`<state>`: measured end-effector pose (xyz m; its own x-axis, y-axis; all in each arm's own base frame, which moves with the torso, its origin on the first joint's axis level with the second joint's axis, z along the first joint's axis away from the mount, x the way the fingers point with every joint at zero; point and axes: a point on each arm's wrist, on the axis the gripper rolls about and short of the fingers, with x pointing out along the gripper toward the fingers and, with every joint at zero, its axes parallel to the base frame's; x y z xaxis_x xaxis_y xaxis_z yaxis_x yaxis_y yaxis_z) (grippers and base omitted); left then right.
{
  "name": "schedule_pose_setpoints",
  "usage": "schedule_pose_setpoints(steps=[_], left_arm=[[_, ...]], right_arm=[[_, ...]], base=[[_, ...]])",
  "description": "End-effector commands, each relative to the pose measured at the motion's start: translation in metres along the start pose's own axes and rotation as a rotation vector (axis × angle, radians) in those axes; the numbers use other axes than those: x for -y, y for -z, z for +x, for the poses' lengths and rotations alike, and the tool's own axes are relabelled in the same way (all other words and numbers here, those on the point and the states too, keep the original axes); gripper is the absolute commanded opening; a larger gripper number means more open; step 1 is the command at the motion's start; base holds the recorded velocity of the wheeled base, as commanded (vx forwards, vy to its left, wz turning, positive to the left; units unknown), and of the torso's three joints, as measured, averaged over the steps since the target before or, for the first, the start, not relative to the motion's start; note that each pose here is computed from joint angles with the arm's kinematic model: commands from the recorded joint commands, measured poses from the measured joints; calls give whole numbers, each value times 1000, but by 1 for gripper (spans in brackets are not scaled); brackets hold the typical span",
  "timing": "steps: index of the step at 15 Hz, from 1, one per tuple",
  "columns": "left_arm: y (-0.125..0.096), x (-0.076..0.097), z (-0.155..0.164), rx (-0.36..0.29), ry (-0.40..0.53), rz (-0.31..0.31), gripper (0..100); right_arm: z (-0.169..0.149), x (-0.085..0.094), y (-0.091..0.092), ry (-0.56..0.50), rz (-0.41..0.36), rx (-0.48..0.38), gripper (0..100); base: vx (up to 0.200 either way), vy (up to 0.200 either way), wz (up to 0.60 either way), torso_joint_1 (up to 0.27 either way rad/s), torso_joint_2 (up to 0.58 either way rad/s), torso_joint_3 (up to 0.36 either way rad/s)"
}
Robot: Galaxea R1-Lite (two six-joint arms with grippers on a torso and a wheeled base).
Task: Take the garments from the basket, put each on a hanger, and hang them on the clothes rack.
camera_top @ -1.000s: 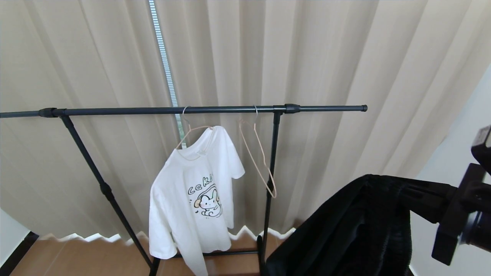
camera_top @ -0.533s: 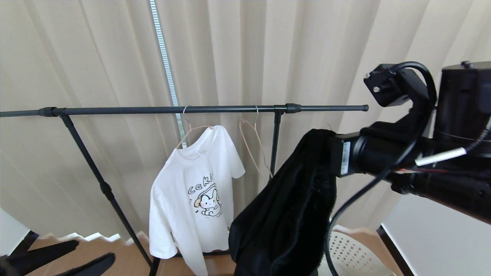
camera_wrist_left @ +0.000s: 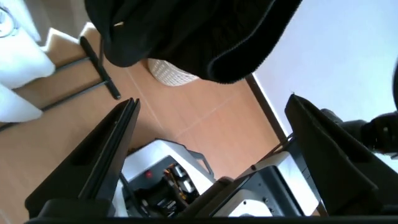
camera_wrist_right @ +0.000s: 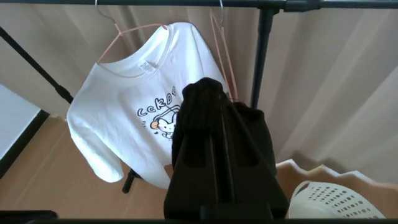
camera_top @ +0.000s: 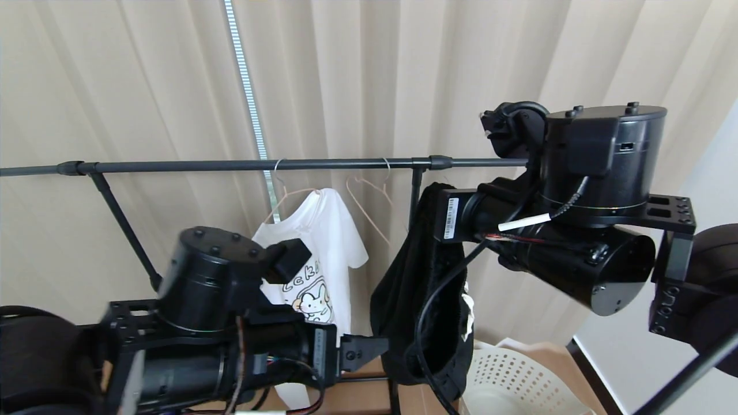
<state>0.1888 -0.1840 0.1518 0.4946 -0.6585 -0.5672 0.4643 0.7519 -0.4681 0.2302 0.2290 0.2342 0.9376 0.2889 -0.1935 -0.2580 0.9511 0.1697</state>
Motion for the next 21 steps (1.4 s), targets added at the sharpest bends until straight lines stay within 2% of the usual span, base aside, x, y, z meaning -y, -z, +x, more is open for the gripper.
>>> schedule_pose_setpoints(steps=[1, 2, 5, 8, 11, 14, 18, 21], left_arm=[[14, -8, 52, -114, -44, -86, 100], [16, -9, 54, -121, -49, -100, 100], [6, -4, 57, -87, -42, -196, 100], [0, -5, 59, -65, -55, -245, 100], [-8, -8, 59, -5, -95, -295, 100], [-11, -7, 52, 13, -83, -303, 100], [-1, -8, 73, -30, -109, -302, 100], [1, -9, 79, -11, -139, -308, 100]], right_arm=[[25, -9, 19, 28, -6, 1, 0], [26, -9, 19, 28, -2, 7, 0], [26, -9, 15, 32, 13, 30, 0], [25, -10, 9, 42, 38, 81, 0], [24, -10, 8, 49, 43, 90, 0], [24, -10, 8, 48, 44, 90, 0], [23, -10, 6, 42, 50, 97, 0], [22, -10, 5, 43, 54, 104, 0]], base=[[0, 0, 0, 0, 0, 0], [0, 0, 0, 0, 0, 0], [0, 0, 0, 0, 0, 0], [0, 0, 0, 0, 0, 0], [0, 0, 0, 0, 0, 0], [0, 0, 0, 0, 0, 0], [0, 0, 0, 0, 0, 0], [0, 0, 0, 0, 0, 0]])
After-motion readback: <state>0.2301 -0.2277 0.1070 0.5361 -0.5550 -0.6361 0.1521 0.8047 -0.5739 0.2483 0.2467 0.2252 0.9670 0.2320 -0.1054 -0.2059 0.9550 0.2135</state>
